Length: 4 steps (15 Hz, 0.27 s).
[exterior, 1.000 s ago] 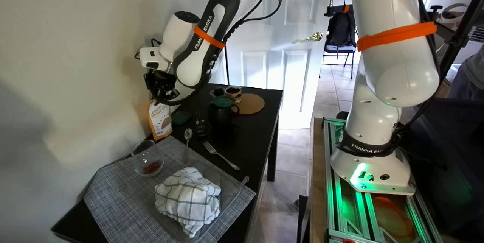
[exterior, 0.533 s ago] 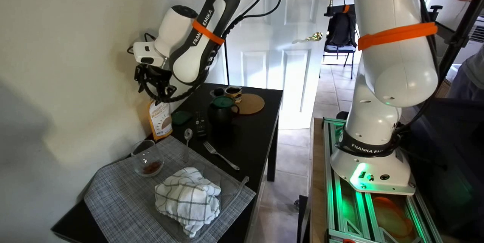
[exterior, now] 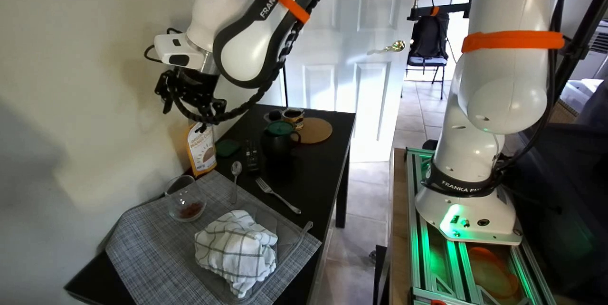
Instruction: Move the orange packet to the right
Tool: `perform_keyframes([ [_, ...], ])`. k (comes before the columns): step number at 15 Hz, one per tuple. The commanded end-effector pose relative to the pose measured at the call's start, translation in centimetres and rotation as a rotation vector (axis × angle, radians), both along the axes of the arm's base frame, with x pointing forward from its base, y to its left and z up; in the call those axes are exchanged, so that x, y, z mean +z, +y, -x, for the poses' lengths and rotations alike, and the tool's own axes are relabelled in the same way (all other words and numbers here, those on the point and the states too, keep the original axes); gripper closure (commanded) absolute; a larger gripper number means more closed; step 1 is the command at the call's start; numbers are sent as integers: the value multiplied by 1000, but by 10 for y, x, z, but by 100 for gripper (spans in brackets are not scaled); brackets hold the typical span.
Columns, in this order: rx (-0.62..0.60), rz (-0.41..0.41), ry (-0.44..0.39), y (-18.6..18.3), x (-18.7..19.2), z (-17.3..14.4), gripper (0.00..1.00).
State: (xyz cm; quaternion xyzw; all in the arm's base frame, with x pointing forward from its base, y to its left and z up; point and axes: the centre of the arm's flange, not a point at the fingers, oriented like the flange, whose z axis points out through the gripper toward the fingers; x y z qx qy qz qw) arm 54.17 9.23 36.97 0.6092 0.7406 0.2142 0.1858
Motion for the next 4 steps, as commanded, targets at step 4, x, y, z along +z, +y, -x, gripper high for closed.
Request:
perform_keyframes([
  [4,16,-6,-26,22,22,62,0],
])
